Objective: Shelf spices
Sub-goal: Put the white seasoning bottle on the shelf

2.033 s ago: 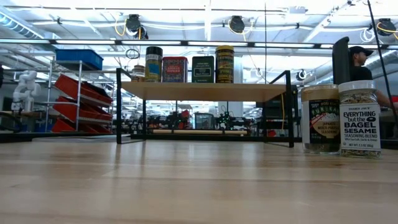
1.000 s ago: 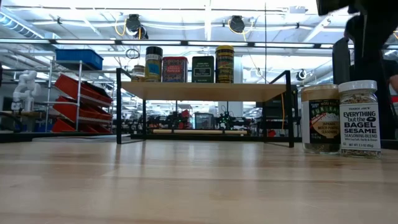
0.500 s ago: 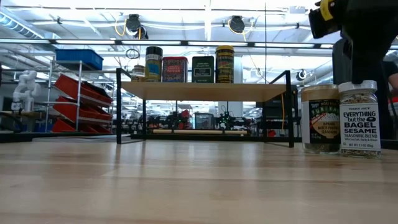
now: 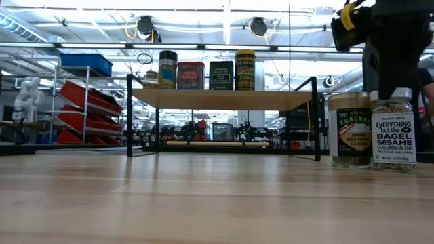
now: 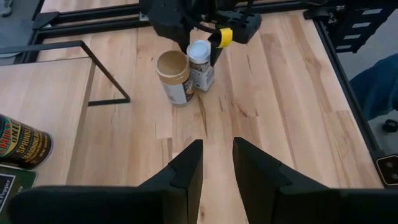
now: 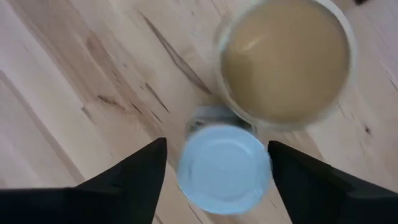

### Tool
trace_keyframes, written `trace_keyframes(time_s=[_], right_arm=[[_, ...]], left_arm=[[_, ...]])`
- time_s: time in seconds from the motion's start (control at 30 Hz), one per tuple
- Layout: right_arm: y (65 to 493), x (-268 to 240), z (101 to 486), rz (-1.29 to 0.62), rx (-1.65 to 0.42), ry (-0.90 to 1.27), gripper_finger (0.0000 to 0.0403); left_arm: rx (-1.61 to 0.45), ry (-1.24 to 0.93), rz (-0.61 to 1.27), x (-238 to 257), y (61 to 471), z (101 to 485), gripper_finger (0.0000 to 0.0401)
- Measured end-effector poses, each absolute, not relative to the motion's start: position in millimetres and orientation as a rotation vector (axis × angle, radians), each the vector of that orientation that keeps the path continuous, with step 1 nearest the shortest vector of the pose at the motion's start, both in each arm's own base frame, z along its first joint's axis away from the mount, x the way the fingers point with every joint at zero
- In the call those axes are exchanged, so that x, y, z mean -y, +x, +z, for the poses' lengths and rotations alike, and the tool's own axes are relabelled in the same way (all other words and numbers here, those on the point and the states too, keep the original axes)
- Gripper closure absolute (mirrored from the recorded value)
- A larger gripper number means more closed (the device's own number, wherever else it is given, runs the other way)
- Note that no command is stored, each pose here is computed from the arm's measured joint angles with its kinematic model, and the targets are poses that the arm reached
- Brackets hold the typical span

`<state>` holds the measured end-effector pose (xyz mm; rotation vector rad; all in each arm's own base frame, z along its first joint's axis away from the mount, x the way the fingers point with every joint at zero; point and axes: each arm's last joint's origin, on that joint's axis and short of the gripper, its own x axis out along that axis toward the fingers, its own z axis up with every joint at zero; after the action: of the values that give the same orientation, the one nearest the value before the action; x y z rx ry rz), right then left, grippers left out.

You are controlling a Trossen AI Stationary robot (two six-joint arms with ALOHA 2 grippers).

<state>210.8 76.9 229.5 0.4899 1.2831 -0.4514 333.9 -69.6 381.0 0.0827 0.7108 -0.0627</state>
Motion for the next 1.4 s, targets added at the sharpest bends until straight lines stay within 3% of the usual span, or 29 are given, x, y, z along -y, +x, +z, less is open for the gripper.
trace_keyframes(time_s=[0.3,0.63,1.07,1.4], right_arm=[[219.1,-73.0,220.9,-0.419,-1.356,0.512,0.02],[219.9,-78.0,230.6,-0.363,-1.387,0.554,0.0204],[231.4,-84.2,303.2,-0.251,-1.264,0.502,0.0204],[237.1,-44.4,364.6,-0.218,-1.133,0.378,0.0205]], left_arm=[[-0.713,0.083,-0.063,69.7,333.8,380.7,0.0304],[-0.72,0.085,-0.062,69.6,333.4,380.2,0.0304],[-0.765,0.094,-0.06,68.9,330.5,376.9,0.0304],[-0.793,0.103,-0.06,68.5,328.6,374.9,0.0304]])
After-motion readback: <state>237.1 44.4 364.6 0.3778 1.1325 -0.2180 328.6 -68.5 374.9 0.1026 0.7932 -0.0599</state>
